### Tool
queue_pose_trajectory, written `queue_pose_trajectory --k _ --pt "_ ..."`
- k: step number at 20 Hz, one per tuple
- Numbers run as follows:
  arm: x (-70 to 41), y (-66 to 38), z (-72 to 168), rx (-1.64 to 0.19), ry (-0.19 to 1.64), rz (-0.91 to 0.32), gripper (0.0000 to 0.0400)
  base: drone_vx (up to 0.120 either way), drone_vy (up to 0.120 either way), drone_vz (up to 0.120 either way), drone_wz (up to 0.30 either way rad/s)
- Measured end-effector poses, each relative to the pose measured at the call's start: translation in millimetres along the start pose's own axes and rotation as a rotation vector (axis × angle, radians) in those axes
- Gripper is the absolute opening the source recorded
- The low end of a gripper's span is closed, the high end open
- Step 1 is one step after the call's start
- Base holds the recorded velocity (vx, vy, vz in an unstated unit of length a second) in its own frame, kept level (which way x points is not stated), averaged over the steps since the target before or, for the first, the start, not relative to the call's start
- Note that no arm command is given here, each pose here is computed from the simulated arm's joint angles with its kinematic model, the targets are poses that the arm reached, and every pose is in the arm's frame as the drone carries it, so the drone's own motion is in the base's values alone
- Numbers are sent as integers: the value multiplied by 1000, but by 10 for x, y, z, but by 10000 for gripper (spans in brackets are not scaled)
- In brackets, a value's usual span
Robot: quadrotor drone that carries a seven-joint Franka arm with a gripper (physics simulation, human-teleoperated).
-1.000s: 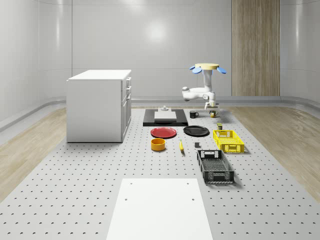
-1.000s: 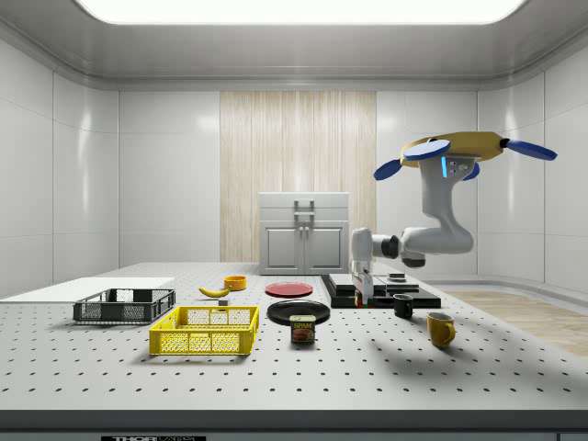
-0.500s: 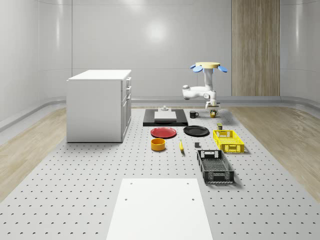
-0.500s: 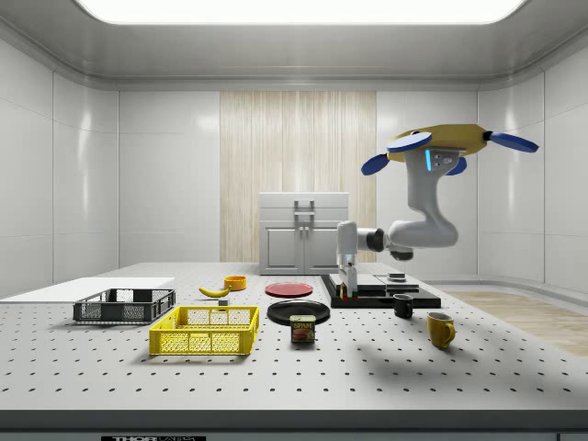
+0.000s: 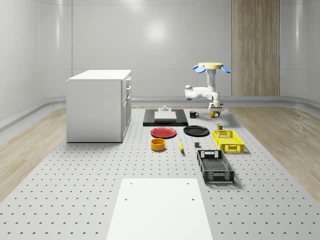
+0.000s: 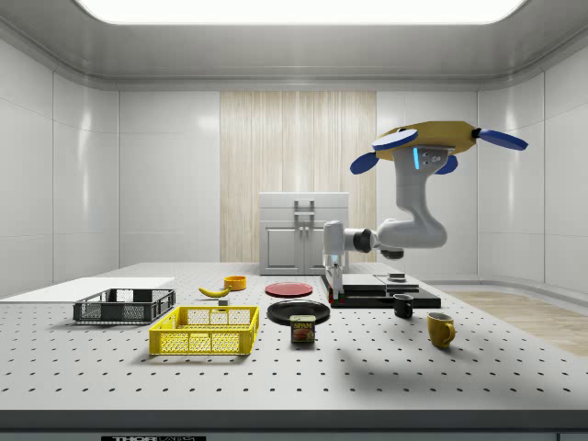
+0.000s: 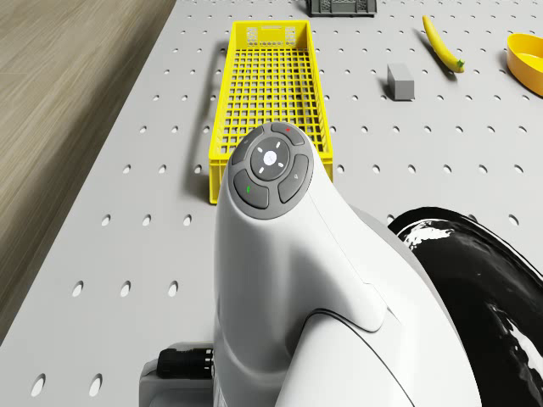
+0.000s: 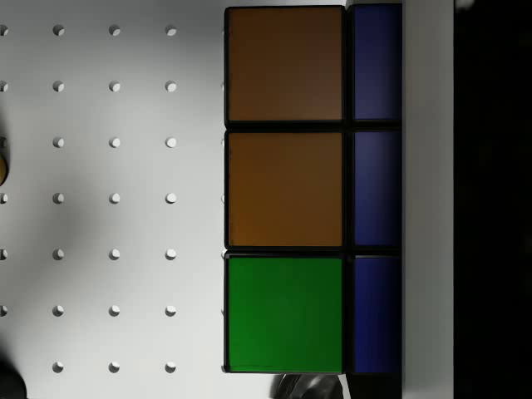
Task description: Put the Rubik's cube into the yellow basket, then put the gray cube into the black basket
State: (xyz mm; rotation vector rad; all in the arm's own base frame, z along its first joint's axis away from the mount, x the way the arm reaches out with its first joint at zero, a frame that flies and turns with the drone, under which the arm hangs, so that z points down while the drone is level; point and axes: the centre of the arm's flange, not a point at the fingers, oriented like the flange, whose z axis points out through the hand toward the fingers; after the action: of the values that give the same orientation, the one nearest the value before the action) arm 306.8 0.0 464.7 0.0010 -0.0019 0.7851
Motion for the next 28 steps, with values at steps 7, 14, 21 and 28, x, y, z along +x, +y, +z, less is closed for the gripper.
queue_pose_trajectory --k 7,14,21,28 --pt "0 0 0 0 0 0 325 120 0 0 0" --pt "0 0 0 0 0 0 325 120 0 0 0" --pt "0 0 0 0 0 0 325 120 0 0 0" --pt "0 0 0 0 0 0 325 120 0 0 0"
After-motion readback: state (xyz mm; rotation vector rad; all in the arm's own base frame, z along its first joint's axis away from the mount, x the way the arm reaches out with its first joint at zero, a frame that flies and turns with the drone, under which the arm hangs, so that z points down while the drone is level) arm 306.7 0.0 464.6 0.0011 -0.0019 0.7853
